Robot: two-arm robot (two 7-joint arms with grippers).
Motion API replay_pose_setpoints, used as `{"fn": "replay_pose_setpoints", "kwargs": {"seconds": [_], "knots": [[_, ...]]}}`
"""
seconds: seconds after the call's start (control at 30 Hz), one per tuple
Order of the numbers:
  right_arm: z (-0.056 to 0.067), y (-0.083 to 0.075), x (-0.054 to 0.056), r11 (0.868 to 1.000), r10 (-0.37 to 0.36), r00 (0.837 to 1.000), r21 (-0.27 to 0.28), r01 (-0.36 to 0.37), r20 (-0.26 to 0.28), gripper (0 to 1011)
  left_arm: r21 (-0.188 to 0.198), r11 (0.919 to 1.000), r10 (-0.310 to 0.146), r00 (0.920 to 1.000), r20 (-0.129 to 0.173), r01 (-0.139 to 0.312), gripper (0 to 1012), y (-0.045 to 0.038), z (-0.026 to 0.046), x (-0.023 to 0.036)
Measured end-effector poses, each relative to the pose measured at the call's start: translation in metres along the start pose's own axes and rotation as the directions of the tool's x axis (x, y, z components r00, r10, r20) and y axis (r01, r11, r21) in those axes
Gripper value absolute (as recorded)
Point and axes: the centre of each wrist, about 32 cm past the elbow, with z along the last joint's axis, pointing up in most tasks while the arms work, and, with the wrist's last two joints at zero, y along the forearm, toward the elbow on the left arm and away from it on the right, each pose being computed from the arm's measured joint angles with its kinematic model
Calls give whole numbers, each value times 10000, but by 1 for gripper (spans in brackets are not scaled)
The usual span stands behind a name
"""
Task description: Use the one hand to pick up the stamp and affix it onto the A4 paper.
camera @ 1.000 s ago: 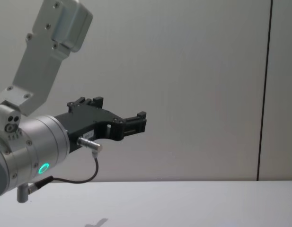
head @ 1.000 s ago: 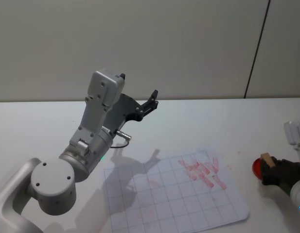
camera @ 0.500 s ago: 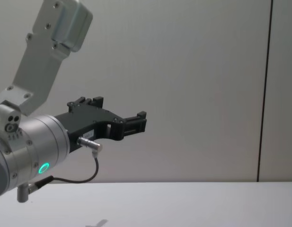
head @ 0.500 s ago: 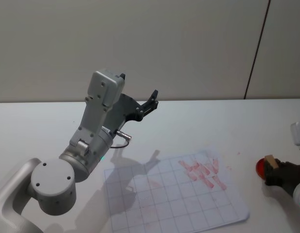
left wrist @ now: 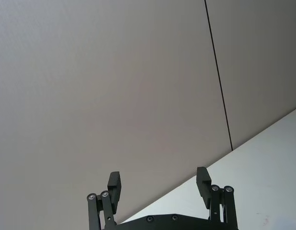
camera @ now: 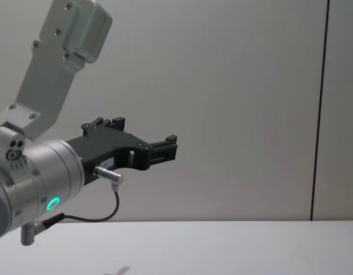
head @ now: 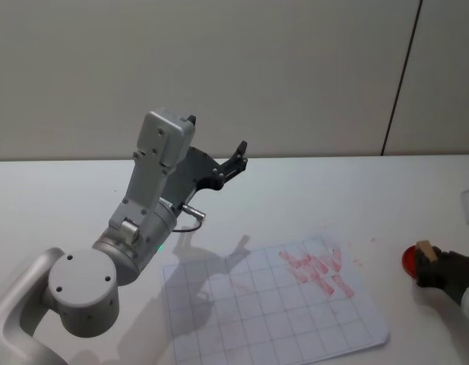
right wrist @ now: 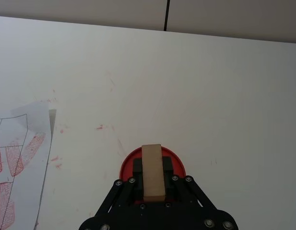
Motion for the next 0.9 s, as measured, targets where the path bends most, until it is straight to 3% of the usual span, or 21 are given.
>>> {"fn": "replay_pose_setpoints", "kwargs": {"seconds": [0.27, 0.67, 0.9], "knots": [[143, -59, 12, 9980, 86, 10000, 620, -88, 39, 219, 0, 10000, 0, 10000, 0, 0, 1002, 0, 0, 0], [591, -298, -49, 9745, 732, 9957, 2085, -834, 561, 219, 0, 10000, 0, 10000, 0, 0, 1001, 0, 0, 0], [716, -376, -160, 9645, 1373, 9862, 2145, -1543, 921, 219, 0, 10000, -1, 10000, 0, 1, 1001, 0, 0, 0]]}}
